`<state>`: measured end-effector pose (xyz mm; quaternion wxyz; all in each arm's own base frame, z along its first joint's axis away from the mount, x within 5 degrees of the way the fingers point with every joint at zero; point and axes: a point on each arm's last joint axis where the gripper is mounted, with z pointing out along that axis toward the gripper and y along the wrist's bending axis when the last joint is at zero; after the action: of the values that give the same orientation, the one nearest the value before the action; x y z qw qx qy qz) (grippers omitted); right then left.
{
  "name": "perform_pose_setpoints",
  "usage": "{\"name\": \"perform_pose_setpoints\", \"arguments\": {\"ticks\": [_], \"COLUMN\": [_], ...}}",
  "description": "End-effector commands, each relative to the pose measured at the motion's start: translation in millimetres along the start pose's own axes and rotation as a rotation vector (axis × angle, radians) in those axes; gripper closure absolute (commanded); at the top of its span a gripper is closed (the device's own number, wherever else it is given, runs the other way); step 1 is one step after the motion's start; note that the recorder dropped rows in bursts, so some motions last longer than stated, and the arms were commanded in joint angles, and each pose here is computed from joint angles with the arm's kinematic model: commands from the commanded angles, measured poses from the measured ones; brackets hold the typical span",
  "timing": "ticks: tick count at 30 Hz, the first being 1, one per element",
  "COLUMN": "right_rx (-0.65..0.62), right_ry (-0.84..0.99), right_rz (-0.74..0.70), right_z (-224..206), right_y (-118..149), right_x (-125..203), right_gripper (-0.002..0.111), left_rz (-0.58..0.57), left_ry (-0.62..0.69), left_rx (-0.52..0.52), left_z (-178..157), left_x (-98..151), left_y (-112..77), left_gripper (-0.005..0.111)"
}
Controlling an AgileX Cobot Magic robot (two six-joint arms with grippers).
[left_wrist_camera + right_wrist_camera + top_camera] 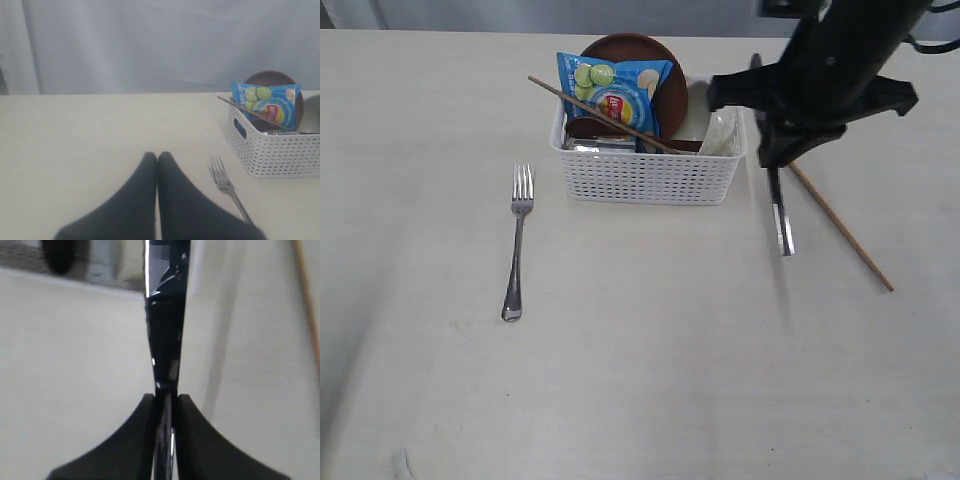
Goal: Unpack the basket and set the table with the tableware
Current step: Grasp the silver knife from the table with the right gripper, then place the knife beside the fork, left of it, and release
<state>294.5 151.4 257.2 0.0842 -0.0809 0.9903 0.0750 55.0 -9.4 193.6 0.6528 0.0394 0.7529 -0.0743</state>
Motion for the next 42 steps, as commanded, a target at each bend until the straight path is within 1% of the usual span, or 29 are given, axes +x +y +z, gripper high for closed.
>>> {"name": "perform_pose_setpoints", "arguments": {"ticks": [1, 5, 7, 8, 13, 17, 21, 27, 30, 36, 42], "right_rx": [-0.11, -0.233, -0.259, -0.275, -0.318, -0.323, -0.296, -0.24, -0.227, -0.162, -0.146], "right_ry": [-0.026, -0.063, -0.077, -0.079, -0.066, -0.021, 0.026, 0.099, 0.111, 0.174, 0.17], "right_rz": [-0.024, -0.048, -0.052, -0.058, -0.06, -0.033, -0.011, 0.017, 0.039, 0.086, 0.083], "right_z": [-3, 1, 3, 4, 19, 42, 74, 117, 134, 160, 162], "right_y": [48, 95, 113, 127, 180, 219, 246, 262, 264, 248, 243], "right_x": [14, 26, 29, 30, 20, 11, 0, -17, -23, -30, -34], "right_gripper": [0.109, 0.109, 0.109, 0.109, 0.109, 0.109, 0.109, 0.109, 0.109, 0.109, 0.109], "left_rz": [-0.006, -0.006, -0.006, -0.006, -0.006, -0.006, -0.006, -0.006, -0.006, -0.006, -0.006], "left_ry": [-0.011, -0.011, -0.011, -0.011, -0.011, -0.011, -0.011, -0.011, -0.011, -0.011, -0.011], "left_rx": [0.003, 0.003, 0.003, 0.003, 0.003, 0.003, 0.003, 0.003, 0.003, 0.003, 0.003], "left_z": [0, 0, 0, 0, 0, 0, 0, 0, 0, 0, 0], "left_x": [0, 0, 0, 0, 0, 0, 0, 0, 0, 0, 0], "left_y": [-0.2, -0.2, -0.2, -0.2, -0.2, -0.2, -0.2, -0.2, -0.2, -0.2, -0.2], "left_gripper": [0.107, 0.107, 0.107, 0.107, 0.107, 0.107, 0.107, 0.107, 0.107, 0.107, 0.107]}}
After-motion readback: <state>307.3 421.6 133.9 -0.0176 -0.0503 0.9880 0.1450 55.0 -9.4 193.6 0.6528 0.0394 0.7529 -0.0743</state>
